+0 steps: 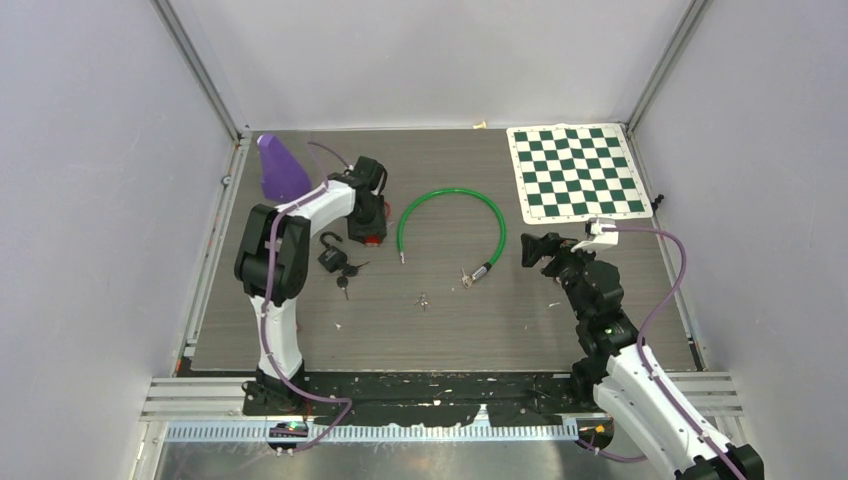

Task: Unlock with the key

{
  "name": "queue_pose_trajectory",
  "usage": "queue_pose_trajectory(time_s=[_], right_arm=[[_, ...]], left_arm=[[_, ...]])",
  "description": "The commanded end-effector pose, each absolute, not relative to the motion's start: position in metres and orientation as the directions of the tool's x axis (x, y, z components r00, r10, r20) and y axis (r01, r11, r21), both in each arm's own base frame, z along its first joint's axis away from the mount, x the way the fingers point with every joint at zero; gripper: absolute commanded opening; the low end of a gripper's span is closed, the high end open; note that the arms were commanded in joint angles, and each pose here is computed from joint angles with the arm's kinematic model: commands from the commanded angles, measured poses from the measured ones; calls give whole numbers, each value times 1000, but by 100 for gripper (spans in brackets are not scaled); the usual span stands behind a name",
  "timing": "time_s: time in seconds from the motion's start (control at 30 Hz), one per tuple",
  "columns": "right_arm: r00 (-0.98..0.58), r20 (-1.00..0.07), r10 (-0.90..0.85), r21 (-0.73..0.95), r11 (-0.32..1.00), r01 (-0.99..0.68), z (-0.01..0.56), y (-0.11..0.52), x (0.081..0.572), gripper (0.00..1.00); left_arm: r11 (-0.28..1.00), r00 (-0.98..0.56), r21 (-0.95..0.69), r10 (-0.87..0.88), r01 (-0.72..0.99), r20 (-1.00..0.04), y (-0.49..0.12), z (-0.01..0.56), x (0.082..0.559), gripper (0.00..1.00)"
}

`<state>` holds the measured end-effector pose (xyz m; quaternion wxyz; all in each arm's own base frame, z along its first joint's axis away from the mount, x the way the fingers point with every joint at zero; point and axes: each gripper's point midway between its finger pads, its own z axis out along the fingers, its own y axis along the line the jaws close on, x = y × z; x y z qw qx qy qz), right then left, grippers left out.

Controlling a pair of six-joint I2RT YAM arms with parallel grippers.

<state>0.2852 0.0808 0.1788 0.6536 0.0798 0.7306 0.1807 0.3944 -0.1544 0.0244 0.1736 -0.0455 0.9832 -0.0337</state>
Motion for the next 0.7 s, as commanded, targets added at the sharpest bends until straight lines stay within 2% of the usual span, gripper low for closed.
queue_pose_trajectory(time_s=[0.0, 0.1, 0.3, 0.47, 0.6, 0.67], right_arm=[[-83, -938, 336, 346, 919, -188, 201, 87, 285, 96], [-94, -944, 317, 331, 910, -251, 208, 97, 281, 97], [-182, -946, 269, 322, 845, -427, 218, 130, 261, 100], [-289, -926, 244, 367, 760, -537, 215, 162, 236, 97], [-415, -892, 182, 403, 738, -541, 192, 180, 222, 96], [-463, -875, 142, 407, 734, -543, 182, 190, 217, 95]], left_arm=[[975, -940, -200, -156, -97, -303, -168, 30, 373, 35], [960, -939, -259, -181, -103, -294, -176, 36, 354, 18], [916, -919, -349, -296, -196, -260, -187, 58, 309, 0], [894, -902, -357, -366, -271, -230, -196, 72, 267, 0], [882, -876, -311, -429, -354, -220, -194, 63, 233, 0], [851, -855, -319, -486, -416, -183, -196, 56, 217, 0]])
